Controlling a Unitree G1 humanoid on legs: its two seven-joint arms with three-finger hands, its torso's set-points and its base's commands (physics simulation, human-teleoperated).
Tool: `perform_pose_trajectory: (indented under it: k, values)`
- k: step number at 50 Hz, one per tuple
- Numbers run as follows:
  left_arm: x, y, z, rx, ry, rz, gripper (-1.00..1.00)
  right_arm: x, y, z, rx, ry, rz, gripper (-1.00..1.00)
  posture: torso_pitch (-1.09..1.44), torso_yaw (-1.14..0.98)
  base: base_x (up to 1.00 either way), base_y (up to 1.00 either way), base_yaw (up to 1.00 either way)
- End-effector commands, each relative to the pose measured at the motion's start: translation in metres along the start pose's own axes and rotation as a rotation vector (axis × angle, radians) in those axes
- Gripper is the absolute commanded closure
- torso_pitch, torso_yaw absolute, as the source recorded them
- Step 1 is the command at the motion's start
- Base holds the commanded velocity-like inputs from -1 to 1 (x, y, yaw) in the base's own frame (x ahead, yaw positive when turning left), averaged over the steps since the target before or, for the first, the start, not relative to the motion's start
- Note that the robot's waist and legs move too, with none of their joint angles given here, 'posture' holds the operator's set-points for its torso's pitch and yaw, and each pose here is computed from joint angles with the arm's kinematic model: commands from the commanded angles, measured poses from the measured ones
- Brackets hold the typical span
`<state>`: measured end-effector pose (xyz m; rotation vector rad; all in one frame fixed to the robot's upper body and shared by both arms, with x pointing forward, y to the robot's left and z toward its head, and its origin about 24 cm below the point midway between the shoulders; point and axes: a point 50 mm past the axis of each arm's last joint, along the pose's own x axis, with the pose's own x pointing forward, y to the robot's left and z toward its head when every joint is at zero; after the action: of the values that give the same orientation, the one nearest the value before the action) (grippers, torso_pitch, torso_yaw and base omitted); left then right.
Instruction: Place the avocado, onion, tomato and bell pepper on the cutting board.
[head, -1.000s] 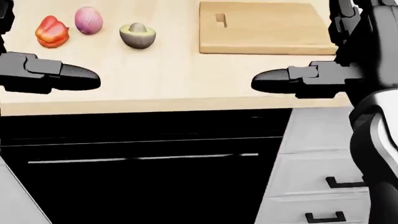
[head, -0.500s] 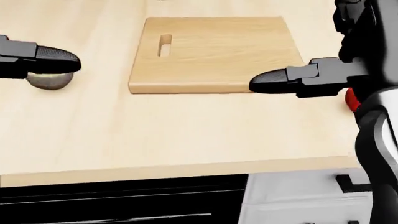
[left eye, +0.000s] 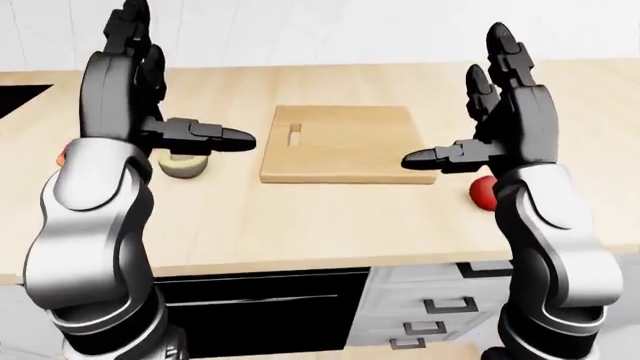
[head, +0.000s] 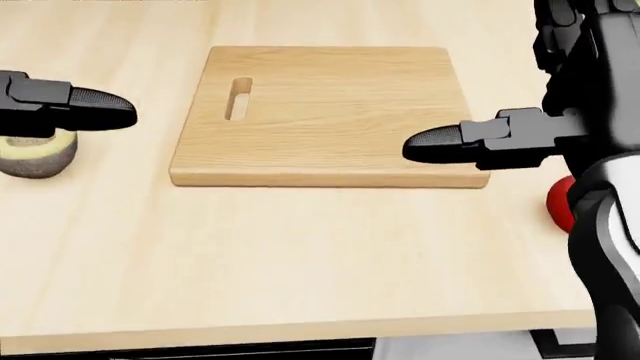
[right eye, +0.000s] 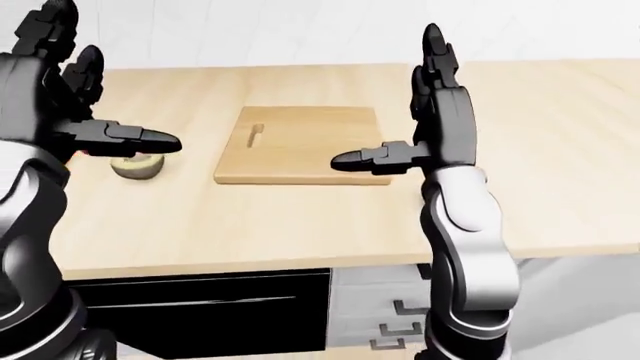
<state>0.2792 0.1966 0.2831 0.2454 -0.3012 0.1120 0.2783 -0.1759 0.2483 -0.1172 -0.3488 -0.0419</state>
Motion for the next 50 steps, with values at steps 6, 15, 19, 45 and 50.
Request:
perform_pose_trajectory:
  k: [6,15,19,45,50]
  values:
    - [-0.003,0.005,0.017,0.012,-0.095,0.032,-1.0,0.0,0.0,0.016,-0.016,-0.096,-0.003,-1.0,0.0,0.0,0.03,0.06,0.0]
    - [-0.003,0.005,0.019,0.016,-0.096,0.032,-1.0,-0.002,-0.002,0.016,-0.006,-0.098,-0.005,-1.0,0.0,0.0,0.05,0.08,0.0]
    - [-0.001,0.004,0.021,0.017,-0.1,0.029,-1.0,-0.002,-0.002,0.015,0.004,-0.091,-0.004,-1.0,0.0,0.0,0.04,0.05,0.0]
    - [-0.005,0.01,0.021,0.023,-0.1,0.047,-1.0,-0.005,-0.026,0.006,-0.037,-0.036,-0.124,-1.0,0.0,0.0,0.05,0.0,0.0]
    - [-0.006,0.011,0.023,0.025,-0.102,0.051,-1.0,-0.012,-0.044,0.01,-0.078,-0.011,-0.186,-1.0,0.0,0.0,0.0,0.0,0.0]
